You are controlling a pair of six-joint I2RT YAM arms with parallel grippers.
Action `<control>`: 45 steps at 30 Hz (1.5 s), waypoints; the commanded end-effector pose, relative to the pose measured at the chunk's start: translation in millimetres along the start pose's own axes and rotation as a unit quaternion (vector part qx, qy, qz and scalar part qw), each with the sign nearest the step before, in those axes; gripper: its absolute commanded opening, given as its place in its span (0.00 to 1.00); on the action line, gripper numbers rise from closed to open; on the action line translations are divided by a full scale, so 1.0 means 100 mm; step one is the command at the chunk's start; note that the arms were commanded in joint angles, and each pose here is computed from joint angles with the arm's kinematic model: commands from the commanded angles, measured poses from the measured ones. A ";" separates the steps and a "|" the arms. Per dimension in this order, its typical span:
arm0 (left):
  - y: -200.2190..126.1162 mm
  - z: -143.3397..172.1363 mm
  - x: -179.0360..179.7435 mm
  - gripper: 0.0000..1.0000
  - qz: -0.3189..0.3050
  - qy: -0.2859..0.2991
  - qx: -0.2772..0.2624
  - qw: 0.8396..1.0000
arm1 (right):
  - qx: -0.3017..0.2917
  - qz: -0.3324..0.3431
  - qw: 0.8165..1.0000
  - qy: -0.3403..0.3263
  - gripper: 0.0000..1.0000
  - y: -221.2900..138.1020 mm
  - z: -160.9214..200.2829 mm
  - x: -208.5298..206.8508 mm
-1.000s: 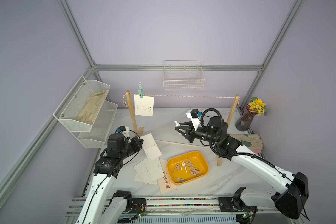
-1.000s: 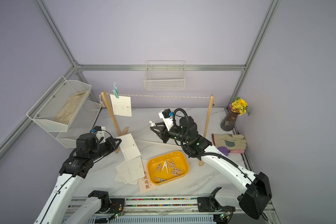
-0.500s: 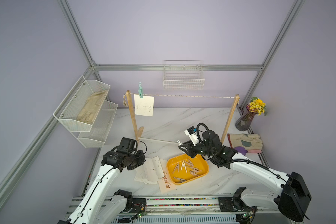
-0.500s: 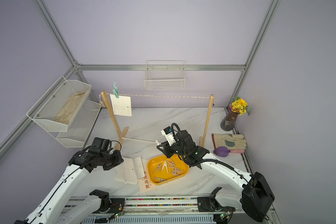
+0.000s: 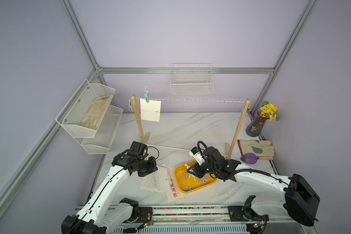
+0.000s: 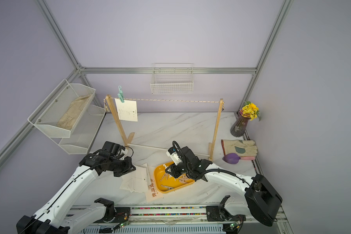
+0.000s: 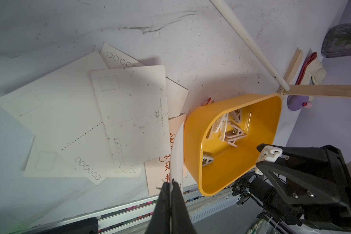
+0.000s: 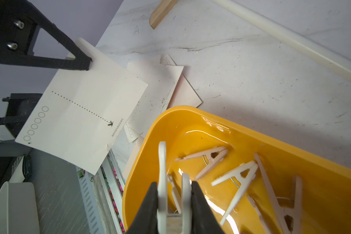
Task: Remove the postcards from the strings
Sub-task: Place the clamp in the storage box, then place the postcard on the postcard.
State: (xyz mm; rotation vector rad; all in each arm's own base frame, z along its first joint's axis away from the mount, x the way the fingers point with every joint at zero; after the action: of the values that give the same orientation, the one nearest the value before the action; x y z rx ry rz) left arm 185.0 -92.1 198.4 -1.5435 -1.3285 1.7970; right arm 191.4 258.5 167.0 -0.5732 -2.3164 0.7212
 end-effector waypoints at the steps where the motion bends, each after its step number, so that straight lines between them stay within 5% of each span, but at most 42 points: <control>1: 0.04 0.03 -0.01 0.06 0.012 0.020 0.008 1.000 | 0.011 0.004 1.000 0.007 0.29 0.02 0.04 -0.01; 13: 0.10 0.08 0.14 0.05 -0.022 -0.004 0.010 1.000 | 0.011 0.028 1.000 -0.001 0.53 0.04 -0.02 -0.05; 45: 0.33 -0.12 0.24 0.06 -0.058 -0.001 -0.027 0.998 | -0.006 0.032 0.999 -0.015 0.55 0.01 -0.14 -0.02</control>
State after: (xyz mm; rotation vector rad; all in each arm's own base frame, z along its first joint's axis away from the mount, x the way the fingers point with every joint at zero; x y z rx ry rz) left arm 195.8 -83.9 166.6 -1.4486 -1.4421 1.7552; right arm 198.9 258.3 164.3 -0.6400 -2.3081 0.7674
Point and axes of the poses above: each gripper's point midway between its finger pads, its own y axis out along the fingers, its own x axis along the line the jaws close on, z = x × y, the point moved 6 cm from there along -y, back along the fingers, and after that the axes turned 4 degrees about -y, right-handed, at the moved point
